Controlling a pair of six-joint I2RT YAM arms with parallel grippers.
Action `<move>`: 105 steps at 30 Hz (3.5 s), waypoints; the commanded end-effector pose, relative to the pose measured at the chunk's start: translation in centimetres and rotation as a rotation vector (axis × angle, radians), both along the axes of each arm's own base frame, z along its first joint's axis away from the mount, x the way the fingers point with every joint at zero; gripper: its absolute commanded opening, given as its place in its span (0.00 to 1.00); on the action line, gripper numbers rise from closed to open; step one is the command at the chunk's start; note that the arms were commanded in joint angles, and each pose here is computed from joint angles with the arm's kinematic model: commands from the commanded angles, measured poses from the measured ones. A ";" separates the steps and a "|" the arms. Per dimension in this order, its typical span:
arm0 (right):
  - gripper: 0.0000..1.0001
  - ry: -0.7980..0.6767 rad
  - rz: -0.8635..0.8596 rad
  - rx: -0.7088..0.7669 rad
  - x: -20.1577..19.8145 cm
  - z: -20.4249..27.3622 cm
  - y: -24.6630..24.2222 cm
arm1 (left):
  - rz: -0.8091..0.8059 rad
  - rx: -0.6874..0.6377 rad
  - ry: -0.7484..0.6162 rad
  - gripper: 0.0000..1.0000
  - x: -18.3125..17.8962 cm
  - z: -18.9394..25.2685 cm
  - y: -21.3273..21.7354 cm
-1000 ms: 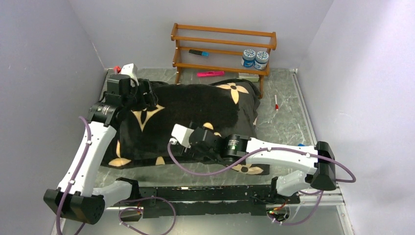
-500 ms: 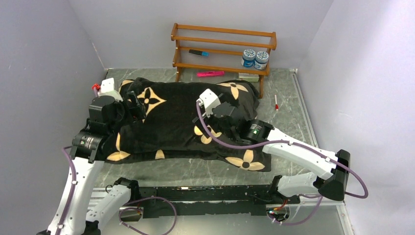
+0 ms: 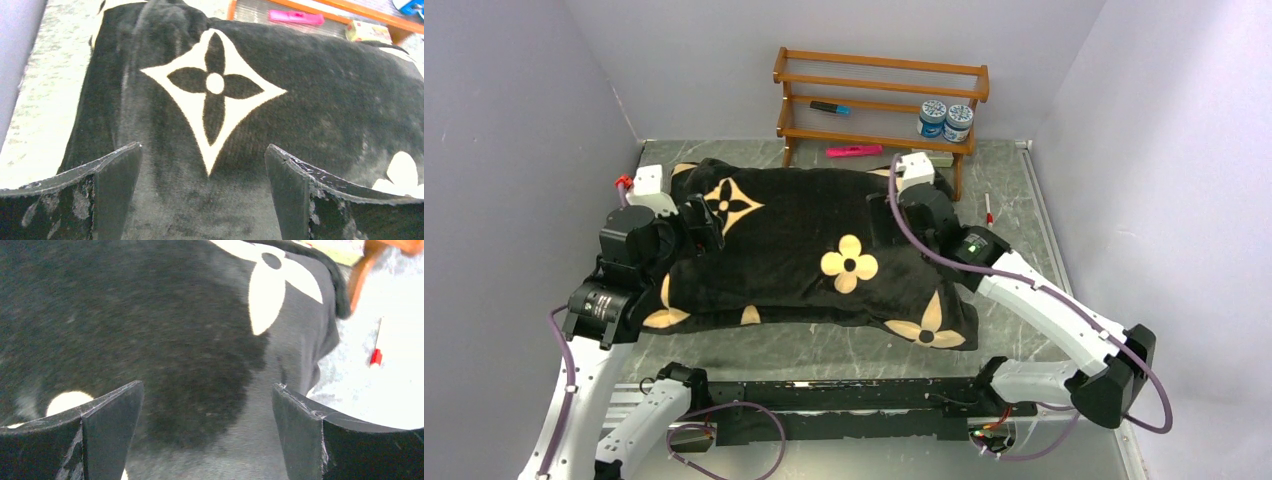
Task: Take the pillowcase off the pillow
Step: Turn over the pillow at the center of the board, then remove the pillow from the pillowcase.
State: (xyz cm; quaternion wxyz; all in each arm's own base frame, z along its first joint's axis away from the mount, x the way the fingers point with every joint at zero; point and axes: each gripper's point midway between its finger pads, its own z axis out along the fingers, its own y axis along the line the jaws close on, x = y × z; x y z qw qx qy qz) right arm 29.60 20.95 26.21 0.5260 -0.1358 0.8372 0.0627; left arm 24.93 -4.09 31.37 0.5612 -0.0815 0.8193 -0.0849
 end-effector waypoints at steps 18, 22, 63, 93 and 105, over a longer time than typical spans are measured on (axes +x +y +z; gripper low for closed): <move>1.00 0.289 -0.298 0.453 2.4 -5.2 -11.7 | -0.294 0.069 -0.143 0.97 -2.0 1.7 -5.2; 1.00 0.369 -0.221 0.527 2.3 -6.7 -10.4 | -0.263 0.030 -0.150 0.97 -1.5 1.6 -5.3; 0.00 0.275 -0.121 0.257 3.4 -1.7 -10.3 | -0.136 0.128 -0.120 0.97 1.1 0.8 -3.8; 0.00 -0.144 -0.676 0.094 4.4 10.4 -22.8 | -0.172 0.053 -0.027 0.97 0.0 -2.6 -6.2; 0.00 -0.182 -0.647 0.103 5.9 10.2 -22.5 | -0.145 -0.052 0.164 0.97 0.5 -8.2 -8.4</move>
